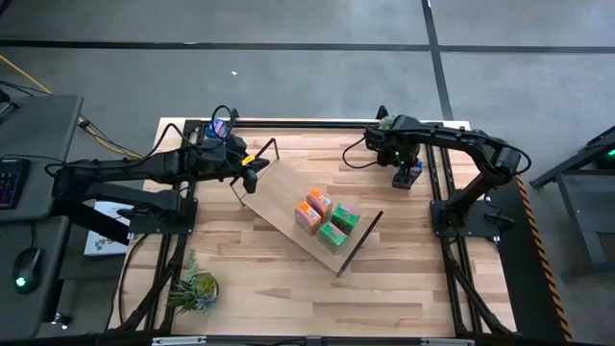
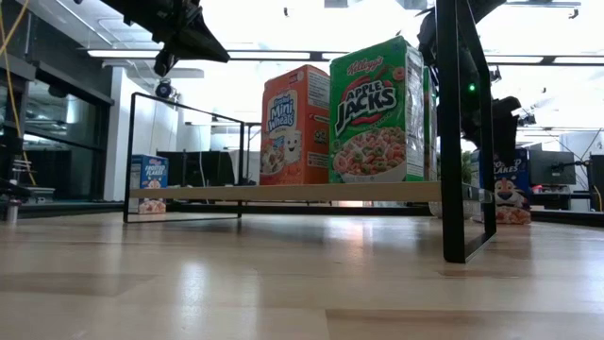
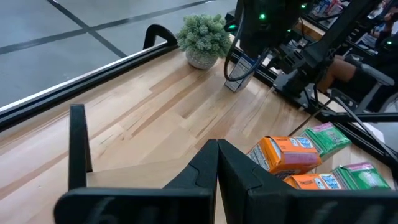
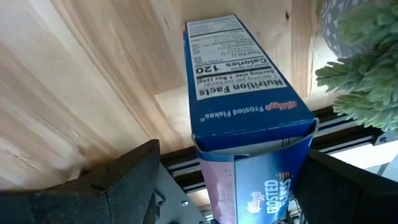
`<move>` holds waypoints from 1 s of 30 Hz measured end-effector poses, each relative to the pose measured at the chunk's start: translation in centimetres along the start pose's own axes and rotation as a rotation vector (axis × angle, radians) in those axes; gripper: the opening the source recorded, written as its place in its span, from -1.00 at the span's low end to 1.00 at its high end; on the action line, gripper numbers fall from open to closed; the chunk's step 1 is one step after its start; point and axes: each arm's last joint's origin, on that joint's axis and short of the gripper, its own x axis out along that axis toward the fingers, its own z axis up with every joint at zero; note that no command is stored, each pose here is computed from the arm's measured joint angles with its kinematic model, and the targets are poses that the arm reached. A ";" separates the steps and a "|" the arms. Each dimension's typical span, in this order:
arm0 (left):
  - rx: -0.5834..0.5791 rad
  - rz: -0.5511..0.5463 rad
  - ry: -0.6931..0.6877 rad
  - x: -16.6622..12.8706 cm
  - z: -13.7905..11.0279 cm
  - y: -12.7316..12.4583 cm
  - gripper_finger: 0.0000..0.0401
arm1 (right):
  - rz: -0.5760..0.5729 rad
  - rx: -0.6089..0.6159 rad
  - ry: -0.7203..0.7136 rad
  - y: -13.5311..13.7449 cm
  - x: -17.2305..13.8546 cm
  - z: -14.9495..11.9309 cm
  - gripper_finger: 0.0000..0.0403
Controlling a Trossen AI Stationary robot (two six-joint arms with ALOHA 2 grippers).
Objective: Stack cereal on shelf
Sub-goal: Put the right blue cereal box on the shelf
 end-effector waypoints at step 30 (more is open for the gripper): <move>0.018 -0.008 0.004 0.0 0.0 0.0 -1.00 | 0.014 -0.001 0.003 0.0 0.0 0.0 0.60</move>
